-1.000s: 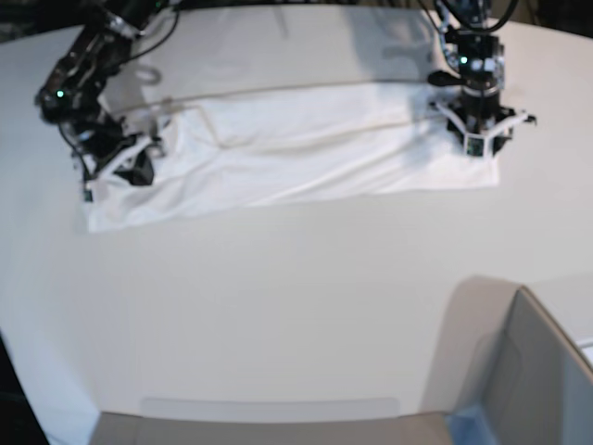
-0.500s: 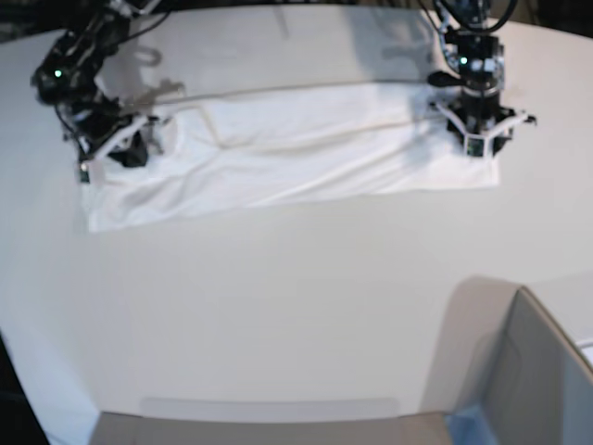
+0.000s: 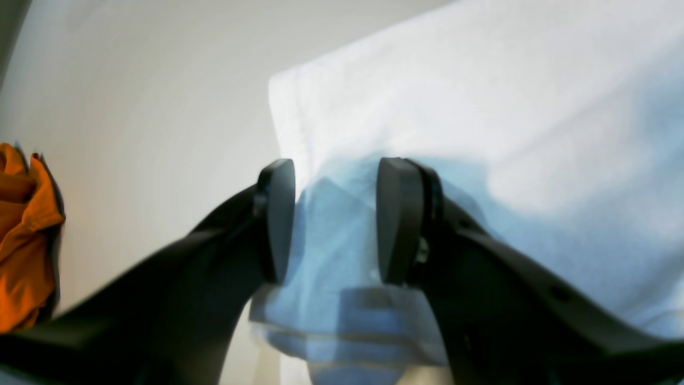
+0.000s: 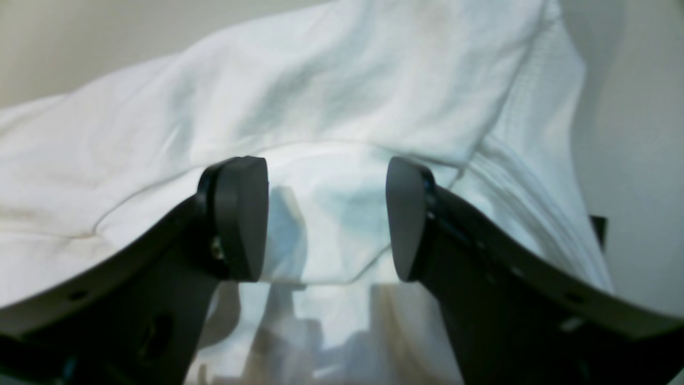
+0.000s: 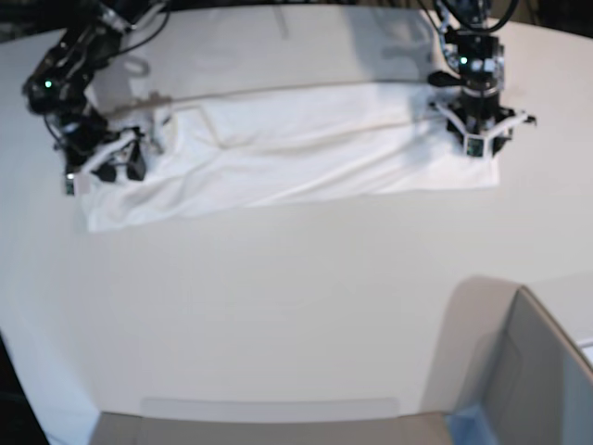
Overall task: Layout the t-shirt on the table in an organized manner, then fold the t-shirt properly
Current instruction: 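Pull the shirt end with the right gripper away from the left gripper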
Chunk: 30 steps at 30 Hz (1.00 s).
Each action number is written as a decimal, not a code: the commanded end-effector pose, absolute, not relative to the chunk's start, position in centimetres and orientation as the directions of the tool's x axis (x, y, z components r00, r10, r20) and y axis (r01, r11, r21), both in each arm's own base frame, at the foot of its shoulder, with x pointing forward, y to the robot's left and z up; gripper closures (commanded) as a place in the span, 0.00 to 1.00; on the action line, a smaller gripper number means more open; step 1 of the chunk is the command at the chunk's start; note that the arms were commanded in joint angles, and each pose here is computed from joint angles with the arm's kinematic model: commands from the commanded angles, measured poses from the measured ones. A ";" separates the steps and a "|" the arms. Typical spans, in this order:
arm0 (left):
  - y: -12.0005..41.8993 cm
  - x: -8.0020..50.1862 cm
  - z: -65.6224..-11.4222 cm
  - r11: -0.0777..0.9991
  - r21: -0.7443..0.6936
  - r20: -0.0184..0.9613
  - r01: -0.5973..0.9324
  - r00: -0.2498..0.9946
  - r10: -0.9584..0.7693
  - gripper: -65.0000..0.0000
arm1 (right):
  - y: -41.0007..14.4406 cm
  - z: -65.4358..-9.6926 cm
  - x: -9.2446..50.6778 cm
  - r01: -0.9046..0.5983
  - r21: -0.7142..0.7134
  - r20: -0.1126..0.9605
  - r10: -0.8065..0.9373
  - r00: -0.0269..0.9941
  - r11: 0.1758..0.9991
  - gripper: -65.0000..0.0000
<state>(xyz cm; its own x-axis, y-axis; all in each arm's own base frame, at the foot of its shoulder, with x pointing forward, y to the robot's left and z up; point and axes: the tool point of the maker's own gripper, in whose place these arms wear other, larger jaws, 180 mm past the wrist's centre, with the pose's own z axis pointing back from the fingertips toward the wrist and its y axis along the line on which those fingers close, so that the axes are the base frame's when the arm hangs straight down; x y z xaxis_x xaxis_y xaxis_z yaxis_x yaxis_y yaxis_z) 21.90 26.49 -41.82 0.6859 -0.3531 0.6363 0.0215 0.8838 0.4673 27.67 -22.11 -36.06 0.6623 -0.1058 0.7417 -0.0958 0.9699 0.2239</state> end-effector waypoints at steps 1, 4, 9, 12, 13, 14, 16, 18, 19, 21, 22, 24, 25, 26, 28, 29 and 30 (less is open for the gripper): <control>26.4 21.2 -42.4 0.886 0.462 0.610 0.042 0.710 -0.352 0.62 | -22.4 -35.1 28.6 -0.117 0.217 0.772 -0.097 0.628 0.969 0.47; 26.4 21.1 -42.4 0.886 0.462 0.608 0.044 0.712 -0.352 0.62 | -22.4 -35.9 28.9 -0.112 0.241 0.758 -0.115 0.642 0.964 0.47; 26.4 20.7 -42.6 0.886 0.462 0.602 0.047 0.716 -0.352 0.62 | -22.2 -36.8 28.9 -0.109 0.265 0.741 -0.130 0.658 0.958 0.48; 26.4 20.8 -42.5 0.886 0.462 0.603 0.047 0.716 -0.352 0.62 | -22.2 -37.0 28.8 -0.107 0.268 0.737 -0.132 0.663 0.957 0.58; 26.4 20.8 -42.5 0.886 0.462 0.603 0.047 0.716 -0.352 0.62 | -22.2 -37.0 28.8 -0.107 0.268 0.737 -0.132 0.663 0.957 0.63; 26.4 20.8 -42.5 0.886 0.462 0.604 0.046 0.715 -0.352 0.62 | -22.2 -37.0 28.8 -0.107 0.268 0.737 -0.132 0.663 0.957 0.69; 26.4 20.9 -42.5 0.886 0.462 0.606 0.045 0.714 -0.352 0.62 | -22.3 -36.9 28.8 -0.107 0.266 0.738 -0.130 0.662 0.958 0.80; 26.4 20.9 -42.5 0.886 0.462 0.606 0.045 0.714 -0.352 0.62 | -22.3 -37.0 28.7 -0.107 0.266 0.737 -0.130 0.663 0.958 0.90; 26.4 20.9 -42.5 0.886 0.462 0.606 0.045 0.714 -0.352 0.62 | -22.4 -37.0 28.7 -0.107 0.262 0.737 -0.127 0.664 0.959 0.94; 26.4 20.9 -42.5 0.886 0.462 0.606 0.045 0.714 -0.352 0.62 | -22.8 -37.0 28.7 -0.106 0.253 0.735 -0.120 0.667 0.962 0.99; 26.4 20.9 -42.5 0.886 0.462 0.606 0.045 0.714 -0.352 0.62 | -22.9 -37.0 28.6 -0.106 0.252 0.735 -0.119 0.668 0.962 1.00; 26.4 20.9 -42.5 0.886 0.462 0.606 0.045 0.714 -0.352 0.62 | -23.1 -36.9 28.6 -0.106 0.248 0.735 -0.116 0.668 0.963 1.00; 26.4 20.9 -42.5 0.886 0.462 0.606 0.045 0.714 -0.352 0.62 | -23.1 -36.9 28.6 -0.106 0.246 0.735 -0.115 0.668 0.963 1.00; 26.4 20.9 -42.5 0.886 0.462 0.606 0.045 0.714 -0.352 0.62 | -23.3 -36.8 28.7 -0.106 0.238 0.738 -0.109 0.666 0.965 1.00; 26.4 20.9 -42.4 0.886 0.462 0.606 0.045 0.713 -0.353 0.62 | -23.7 -36.4 28.6 -0.109 0.218 0.742 -0.092 0.664 0.970 1.00; 26.4 20.9 -42.4 0.886 0.462 0.606 0.045 0.713 -0.353 0.62 | -23.9 -36.0 28.6 -0.113 0.204 0.743 -0.078 0.665 0.972 1.00; 26.4 20.9 -42.4 0.886 0.462 0.606 0.045 0.713 -0.353 0.62 | -24.1 -35.7 28.4 -0.112 0.188 0.742 -0.067 0.667 0.976 1.00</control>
